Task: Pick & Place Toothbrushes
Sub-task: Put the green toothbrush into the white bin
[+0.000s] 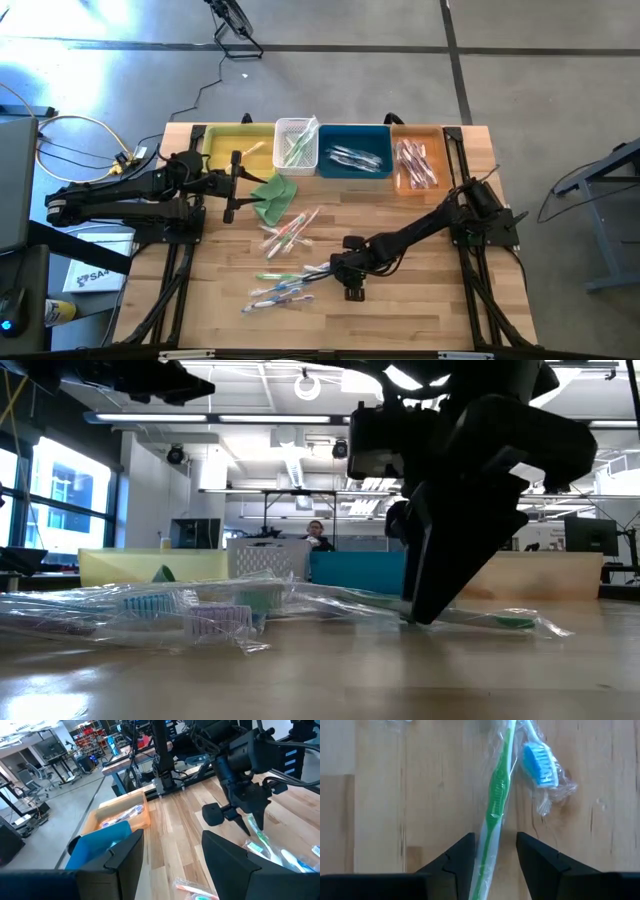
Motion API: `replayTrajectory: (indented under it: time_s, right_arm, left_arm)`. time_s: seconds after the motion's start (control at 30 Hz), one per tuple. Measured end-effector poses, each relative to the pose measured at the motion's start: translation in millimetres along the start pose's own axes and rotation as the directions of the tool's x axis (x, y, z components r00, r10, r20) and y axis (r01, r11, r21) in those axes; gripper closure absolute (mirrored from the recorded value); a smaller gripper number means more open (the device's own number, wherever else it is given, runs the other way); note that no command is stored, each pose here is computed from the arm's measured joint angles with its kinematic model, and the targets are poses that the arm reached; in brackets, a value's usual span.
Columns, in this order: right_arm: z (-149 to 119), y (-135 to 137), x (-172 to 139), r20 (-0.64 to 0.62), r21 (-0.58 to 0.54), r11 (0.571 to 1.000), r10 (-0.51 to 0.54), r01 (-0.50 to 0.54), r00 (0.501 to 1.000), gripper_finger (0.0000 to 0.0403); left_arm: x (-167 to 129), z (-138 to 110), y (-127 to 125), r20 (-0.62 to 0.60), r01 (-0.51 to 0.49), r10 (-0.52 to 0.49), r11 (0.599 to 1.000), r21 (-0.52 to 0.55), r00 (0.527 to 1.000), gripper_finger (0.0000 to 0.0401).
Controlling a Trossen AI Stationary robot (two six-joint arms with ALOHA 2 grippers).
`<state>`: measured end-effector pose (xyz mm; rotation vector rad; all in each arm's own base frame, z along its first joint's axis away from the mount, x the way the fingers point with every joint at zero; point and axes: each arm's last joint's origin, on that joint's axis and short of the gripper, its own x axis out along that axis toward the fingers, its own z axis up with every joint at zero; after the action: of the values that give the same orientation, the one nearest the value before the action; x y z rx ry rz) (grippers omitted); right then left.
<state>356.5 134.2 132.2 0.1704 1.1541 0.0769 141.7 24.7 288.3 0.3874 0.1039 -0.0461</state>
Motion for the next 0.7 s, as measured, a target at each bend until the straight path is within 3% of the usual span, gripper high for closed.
replayTrajectory:
  time_s: [0.3,0.7]
  right_arm:
    - [-0.3,-1.0,-1.1,0.009,-0.001,0.999,-0.035,0.035,0.999,0.0272]
    - [-2.3,-2.9,-2.0,-0.010,-0.033,0.998,-0.062,0.062,0.998,0.0379]
  left_arm:
    - [-0.1,-1.0,-0.5,-0.010,0.005,-0.005,1.000,-0.003,1.000,0.0206]
    - [-0.1,-1.0,-0.5,-0.010,0.005,-0.005,1.000,-0.003,1.000,0.0206]
